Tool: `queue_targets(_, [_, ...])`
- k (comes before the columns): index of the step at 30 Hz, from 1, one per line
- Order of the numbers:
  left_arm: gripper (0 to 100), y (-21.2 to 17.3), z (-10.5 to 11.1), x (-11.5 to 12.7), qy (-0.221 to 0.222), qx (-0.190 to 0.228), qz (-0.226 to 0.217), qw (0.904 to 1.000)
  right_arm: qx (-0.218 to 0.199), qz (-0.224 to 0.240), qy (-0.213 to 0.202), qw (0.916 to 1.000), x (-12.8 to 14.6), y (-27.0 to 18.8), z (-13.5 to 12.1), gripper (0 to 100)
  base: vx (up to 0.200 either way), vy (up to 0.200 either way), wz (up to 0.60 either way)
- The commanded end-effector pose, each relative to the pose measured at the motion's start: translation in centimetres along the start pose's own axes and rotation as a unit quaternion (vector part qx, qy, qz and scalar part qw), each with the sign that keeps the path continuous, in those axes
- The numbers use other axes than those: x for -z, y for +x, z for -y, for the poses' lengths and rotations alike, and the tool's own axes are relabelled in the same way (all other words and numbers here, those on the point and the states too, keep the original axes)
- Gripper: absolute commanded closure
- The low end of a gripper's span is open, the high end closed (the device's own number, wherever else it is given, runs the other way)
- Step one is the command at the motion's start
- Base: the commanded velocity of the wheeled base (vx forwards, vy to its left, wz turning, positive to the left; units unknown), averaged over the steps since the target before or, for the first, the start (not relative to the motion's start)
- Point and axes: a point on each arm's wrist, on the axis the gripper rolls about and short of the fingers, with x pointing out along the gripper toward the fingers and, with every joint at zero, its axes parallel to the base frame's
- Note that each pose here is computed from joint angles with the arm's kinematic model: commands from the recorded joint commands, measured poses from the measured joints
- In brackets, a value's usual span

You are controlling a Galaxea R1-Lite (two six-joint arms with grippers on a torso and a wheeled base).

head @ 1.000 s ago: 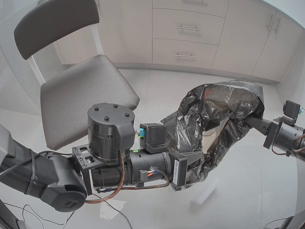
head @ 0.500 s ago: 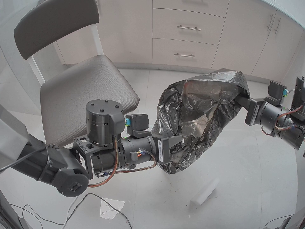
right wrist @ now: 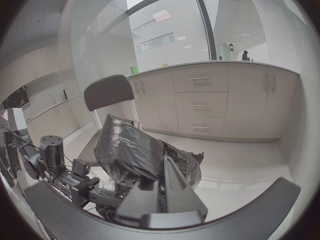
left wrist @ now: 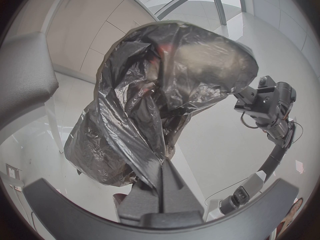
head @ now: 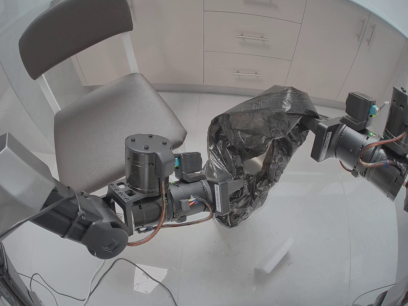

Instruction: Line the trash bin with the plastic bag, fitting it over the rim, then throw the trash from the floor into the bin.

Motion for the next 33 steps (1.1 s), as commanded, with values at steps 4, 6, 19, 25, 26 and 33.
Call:
queue_targets(4, [100,0.6,0.7,-0.5,-0.005,0.012,0.007,0.9999,-0.016,0.030,0.006,0.9994,-1.7,-1.3,-0.5,100,0.000,0.000,0.00])
queue_targets(6, [100,0.7,0.8,-0.5,-0.004,0.012,0.006,0.9999,-0.011,0.034,0.002,0.9994,-1.9,-1.5,-0.5,100,0.000,0.000,0.00])
queue_targets(19, [100,2.0,-0.9,1.2,-0.020,-0.007,-0.019,0.9996,-0.002,-0.016,-0.021,0.9996,1.0,-0.4,-0.8,100,0.000,0.000,0.00])
queue_targets(25, [100,2.6,-2.8,2.2,-0.052,-0.027,-0.028,0.9979,-0.002,-0.038,-0.021,0.9991,4.0,2.1,-1.6,100,0.000,0.000,0.00])
queue_targets(26, [100,2.7,-3.2,2.4,-0.054,-0.031,-0.029,0.9976,-0.002,-0.036,-0.021,0.9991,4.5,2.5,-1.8,100,0.000,0.000,0.00])
queue_targets(33, [100,2.3,-4.6,2.7,-0.058,-0.043,-0.016,0.9973,-0.003,-0.025,-0.015,0.9996,7.6,5.5,-2.4,100,0.000,0.000,0.00])
